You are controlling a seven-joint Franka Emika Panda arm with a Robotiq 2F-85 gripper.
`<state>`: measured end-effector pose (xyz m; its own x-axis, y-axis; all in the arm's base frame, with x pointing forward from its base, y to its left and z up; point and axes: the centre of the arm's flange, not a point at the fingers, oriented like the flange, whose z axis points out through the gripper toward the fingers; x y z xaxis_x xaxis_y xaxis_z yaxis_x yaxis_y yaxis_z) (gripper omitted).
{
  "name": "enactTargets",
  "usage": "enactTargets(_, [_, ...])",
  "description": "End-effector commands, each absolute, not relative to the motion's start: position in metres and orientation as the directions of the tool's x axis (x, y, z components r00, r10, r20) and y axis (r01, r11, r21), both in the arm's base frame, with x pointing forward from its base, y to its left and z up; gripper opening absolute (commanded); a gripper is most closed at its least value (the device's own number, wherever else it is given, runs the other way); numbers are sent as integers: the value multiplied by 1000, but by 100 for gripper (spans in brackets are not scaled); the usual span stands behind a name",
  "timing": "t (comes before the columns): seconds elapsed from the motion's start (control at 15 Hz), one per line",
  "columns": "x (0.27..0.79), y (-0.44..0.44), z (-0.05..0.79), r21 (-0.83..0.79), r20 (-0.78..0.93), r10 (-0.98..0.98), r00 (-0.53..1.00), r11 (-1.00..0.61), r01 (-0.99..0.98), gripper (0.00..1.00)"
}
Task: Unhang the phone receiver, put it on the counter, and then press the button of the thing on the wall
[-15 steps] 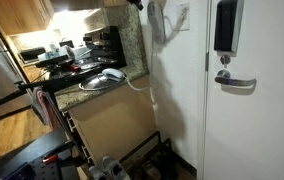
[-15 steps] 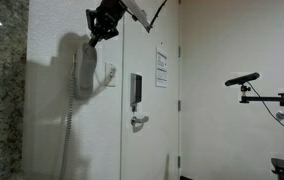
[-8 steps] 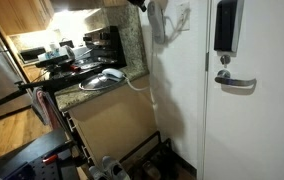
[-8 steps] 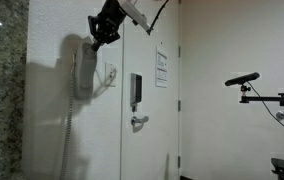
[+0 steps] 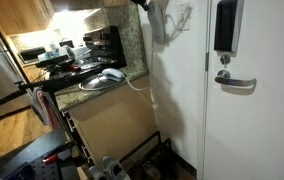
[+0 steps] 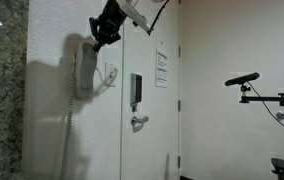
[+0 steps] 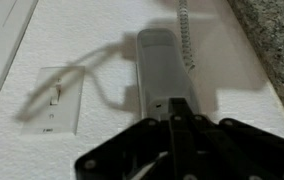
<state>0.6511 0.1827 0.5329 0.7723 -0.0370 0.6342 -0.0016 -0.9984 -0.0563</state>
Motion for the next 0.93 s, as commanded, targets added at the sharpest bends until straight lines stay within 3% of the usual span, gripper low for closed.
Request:
enactTargets(0.0, [651,183,533,-56,634,-37,772,-998,-1,1])
enactTargets(0.87, [660,187,532,-54,648,-29,761,-999,8,0])
